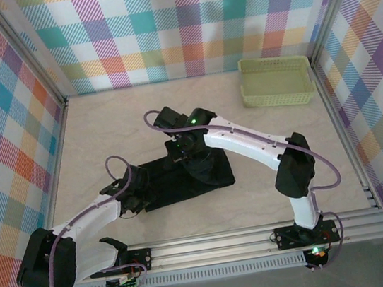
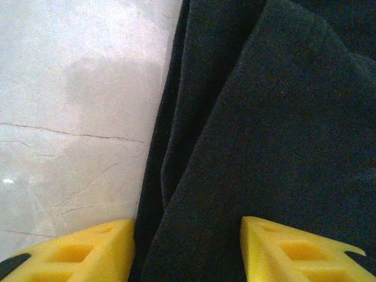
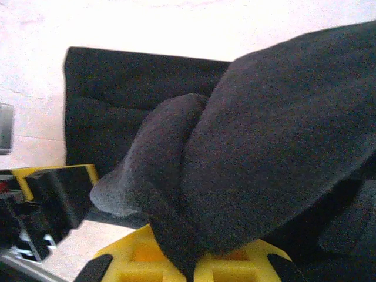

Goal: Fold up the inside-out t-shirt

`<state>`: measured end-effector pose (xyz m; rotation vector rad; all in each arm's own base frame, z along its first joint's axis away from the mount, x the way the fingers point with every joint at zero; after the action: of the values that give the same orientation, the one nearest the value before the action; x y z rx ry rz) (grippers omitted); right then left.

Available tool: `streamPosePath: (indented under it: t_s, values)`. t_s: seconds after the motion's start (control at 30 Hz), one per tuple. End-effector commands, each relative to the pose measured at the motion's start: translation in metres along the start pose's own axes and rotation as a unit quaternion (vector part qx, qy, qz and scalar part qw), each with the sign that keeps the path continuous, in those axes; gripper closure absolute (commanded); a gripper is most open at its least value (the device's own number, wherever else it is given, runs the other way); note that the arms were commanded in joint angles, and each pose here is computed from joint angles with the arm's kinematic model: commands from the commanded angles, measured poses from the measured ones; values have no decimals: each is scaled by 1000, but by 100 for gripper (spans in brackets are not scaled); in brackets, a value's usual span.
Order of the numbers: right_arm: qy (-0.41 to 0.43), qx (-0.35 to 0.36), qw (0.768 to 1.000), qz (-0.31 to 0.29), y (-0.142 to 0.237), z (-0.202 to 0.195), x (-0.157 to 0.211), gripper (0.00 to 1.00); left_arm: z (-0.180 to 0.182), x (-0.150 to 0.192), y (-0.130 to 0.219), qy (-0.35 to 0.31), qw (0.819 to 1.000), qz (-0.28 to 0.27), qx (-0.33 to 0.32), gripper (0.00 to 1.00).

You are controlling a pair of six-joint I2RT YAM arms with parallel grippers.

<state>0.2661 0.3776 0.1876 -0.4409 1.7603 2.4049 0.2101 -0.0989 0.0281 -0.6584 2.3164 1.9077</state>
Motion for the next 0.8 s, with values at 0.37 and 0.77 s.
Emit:
streamPosePath:
  t_s: [0.37, 0.77]
  values:
    - [-37, -119, 992, 11, 0, 65, 6, 100, -1, 13, -13, -7, 1000, 5, 23, 51]
    - [-39, -107, 993, 35, -33, 70, 18, 100, 3, 10, -5, -4, 1000, -13, 20, 50]
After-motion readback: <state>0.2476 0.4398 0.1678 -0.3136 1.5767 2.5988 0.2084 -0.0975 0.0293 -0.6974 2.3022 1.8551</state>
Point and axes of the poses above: each hand's point on the last joint's axis, 136 mm out from that joint toward the fingers, its own y axis back along the fingers, its own z axis along the line the jaws close on, x = y × z, the point moved 1 cm from there along y, back along the fingers, and after that the axes turned 14 degrees about -y, right-handed, at the moved point
